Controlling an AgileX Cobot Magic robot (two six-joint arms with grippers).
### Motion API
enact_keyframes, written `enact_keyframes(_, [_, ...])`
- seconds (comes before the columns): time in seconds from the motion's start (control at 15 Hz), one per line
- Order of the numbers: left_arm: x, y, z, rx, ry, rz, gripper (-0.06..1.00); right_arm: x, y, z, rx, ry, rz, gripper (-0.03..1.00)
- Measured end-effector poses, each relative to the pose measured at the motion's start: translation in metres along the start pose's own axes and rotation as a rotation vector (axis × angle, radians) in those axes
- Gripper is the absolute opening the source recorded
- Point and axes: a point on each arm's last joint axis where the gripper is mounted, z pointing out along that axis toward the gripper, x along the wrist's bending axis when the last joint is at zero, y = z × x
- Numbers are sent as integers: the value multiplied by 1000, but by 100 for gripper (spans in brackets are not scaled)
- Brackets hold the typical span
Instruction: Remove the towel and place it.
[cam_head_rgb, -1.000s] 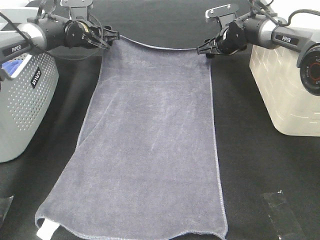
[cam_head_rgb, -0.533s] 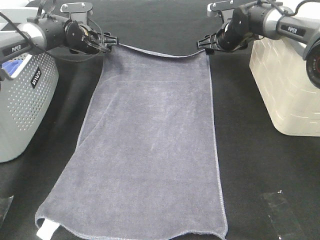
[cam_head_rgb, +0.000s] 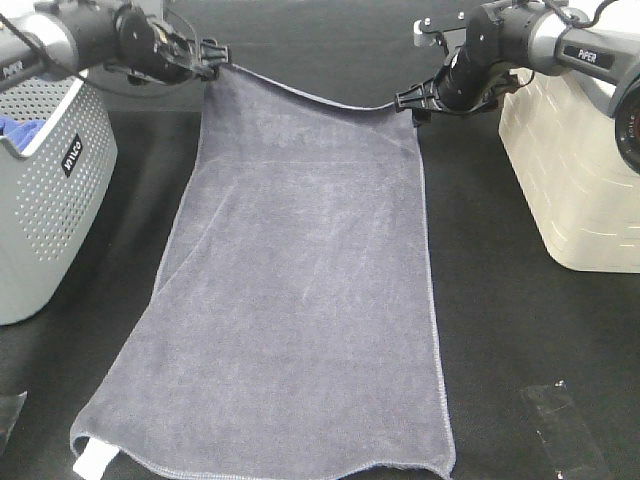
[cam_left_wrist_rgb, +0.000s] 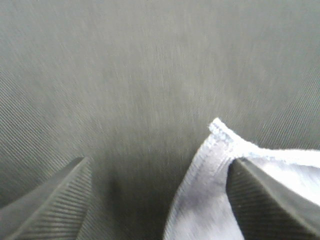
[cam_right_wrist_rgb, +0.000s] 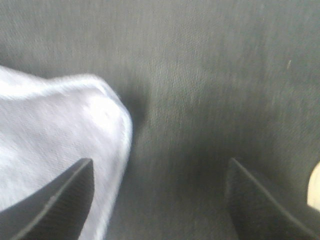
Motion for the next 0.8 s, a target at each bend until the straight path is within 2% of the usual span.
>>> enact_keyframes(0.2, [1,1,-4,46,19,-1,79,2,-6,0,62,21,27,70])
enact_keyframes(0.4, [3,-9,-5,155,44,-26,93,3,-9,-1,99,27,35,70])
enact_keyframes(0.53, [5,-16,-7,236,69,-28,95,4,-11,-1,127,42,50,70])
enact_keyframes(0.67, [6,-15,-6,224,66,-11,94,4,-13,-1,148,44,52,70])
enact_keyframes(0.8, [5,-10,-8,191,54,-8,88,4,-16,-2,183,45,50,70])
